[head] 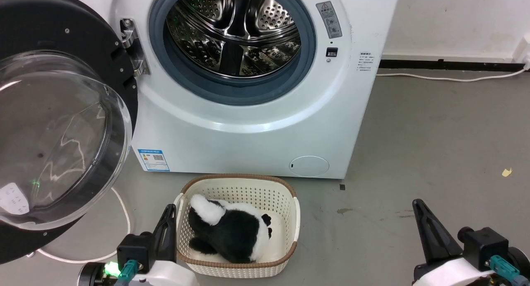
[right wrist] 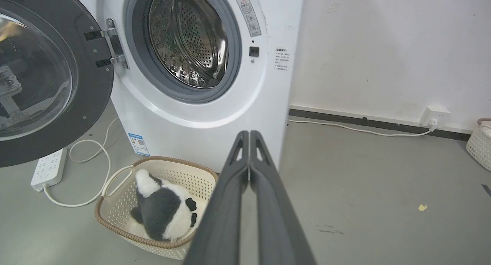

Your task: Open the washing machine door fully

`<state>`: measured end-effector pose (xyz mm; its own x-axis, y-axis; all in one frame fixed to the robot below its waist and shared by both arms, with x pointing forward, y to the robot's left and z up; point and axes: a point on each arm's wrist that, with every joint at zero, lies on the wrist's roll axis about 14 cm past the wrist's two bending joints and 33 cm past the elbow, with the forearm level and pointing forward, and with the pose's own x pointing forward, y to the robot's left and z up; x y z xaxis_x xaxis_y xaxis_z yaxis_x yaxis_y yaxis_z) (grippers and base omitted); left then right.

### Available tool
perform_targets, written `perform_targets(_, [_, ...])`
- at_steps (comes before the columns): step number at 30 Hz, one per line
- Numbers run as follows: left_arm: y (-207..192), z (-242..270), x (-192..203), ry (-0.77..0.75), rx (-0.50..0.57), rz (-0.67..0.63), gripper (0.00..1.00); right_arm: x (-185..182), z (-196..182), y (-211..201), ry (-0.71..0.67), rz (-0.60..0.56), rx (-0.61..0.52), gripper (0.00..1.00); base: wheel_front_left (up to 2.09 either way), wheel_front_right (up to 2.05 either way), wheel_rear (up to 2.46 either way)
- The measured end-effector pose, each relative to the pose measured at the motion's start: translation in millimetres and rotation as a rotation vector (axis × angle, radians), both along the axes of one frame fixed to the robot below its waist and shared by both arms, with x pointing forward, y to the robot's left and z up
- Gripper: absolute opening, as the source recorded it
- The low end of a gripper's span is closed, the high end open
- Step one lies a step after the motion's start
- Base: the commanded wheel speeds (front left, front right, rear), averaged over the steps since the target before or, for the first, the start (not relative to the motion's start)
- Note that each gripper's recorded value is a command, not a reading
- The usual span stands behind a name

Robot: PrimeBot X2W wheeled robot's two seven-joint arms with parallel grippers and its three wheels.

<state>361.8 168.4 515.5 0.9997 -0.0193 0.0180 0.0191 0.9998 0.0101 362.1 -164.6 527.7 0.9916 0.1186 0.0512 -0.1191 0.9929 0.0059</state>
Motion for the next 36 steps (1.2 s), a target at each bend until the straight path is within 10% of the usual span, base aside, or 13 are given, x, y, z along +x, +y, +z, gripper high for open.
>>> perform_targets(36, [6.9,4.2,5.4,0.026,0.028,0.012,0.00,3.7,-4.3,2.0,0.047,0.005,-0.046,0.00,0.00,0.00,0.00])
